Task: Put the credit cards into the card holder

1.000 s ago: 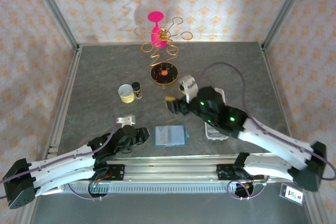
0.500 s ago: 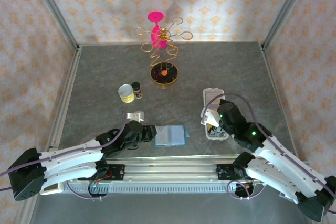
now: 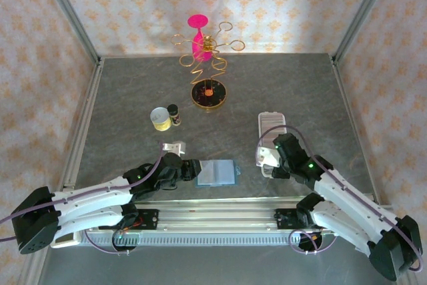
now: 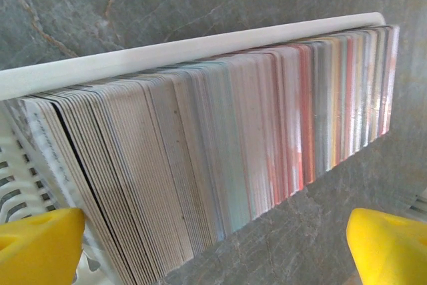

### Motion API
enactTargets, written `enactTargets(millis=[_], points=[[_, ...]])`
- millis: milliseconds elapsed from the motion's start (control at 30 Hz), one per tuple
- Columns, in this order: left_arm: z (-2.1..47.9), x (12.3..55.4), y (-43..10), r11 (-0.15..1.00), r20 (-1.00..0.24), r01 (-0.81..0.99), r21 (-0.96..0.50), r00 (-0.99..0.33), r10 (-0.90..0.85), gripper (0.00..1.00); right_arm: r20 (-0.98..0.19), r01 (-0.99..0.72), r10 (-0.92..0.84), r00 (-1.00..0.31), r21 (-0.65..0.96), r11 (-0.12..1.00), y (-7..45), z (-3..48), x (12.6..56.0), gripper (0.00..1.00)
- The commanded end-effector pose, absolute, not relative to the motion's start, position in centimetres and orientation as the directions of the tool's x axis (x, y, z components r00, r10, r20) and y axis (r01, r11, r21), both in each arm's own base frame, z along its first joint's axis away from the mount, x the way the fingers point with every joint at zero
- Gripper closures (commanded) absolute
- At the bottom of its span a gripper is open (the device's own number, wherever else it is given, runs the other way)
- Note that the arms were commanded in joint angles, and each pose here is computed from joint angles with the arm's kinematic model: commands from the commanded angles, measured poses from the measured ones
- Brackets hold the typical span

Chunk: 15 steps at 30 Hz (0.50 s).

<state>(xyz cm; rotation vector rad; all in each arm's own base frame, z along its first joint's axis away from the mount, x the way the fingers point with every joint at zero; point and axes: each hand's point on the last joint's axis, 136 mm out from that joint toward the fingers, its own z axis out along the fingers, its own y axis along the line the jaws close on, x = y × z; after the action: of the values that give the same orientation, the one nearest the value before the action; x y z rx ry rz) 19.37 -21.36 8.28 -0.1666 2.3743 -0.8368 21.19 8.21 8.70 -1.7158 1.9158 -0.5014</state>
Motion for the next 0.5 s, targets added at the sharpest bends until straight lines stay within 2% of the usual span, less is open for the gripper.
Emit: enactTargets(millis=[0,333,467], points=[[9.4,19.6,-22.1,0.775,-0.516,0.107,-0.623,-0.800,-0.305,0.58,-0.117,-0.801,-0.992,-0.044,-0.590,0.105,8.4,8.2,21.6,0.00],[9.5,19.6,-22.0,0.768,-0.513,0.105,-0.631,-0.799,-0.313,0.59,-0.075,-0.817,-0.997,-0.029,-0.573,0.067,8.4,6.4,22.0,0.02],[9.5,19.5,-21.9,0.764,-0.512,0.103,-0.637,-0.798,-0.319,0.60,-0.061,-0.804,-0.998,-0.024,-0.591,0.056,8.3,6.7,22.4,0.12]])
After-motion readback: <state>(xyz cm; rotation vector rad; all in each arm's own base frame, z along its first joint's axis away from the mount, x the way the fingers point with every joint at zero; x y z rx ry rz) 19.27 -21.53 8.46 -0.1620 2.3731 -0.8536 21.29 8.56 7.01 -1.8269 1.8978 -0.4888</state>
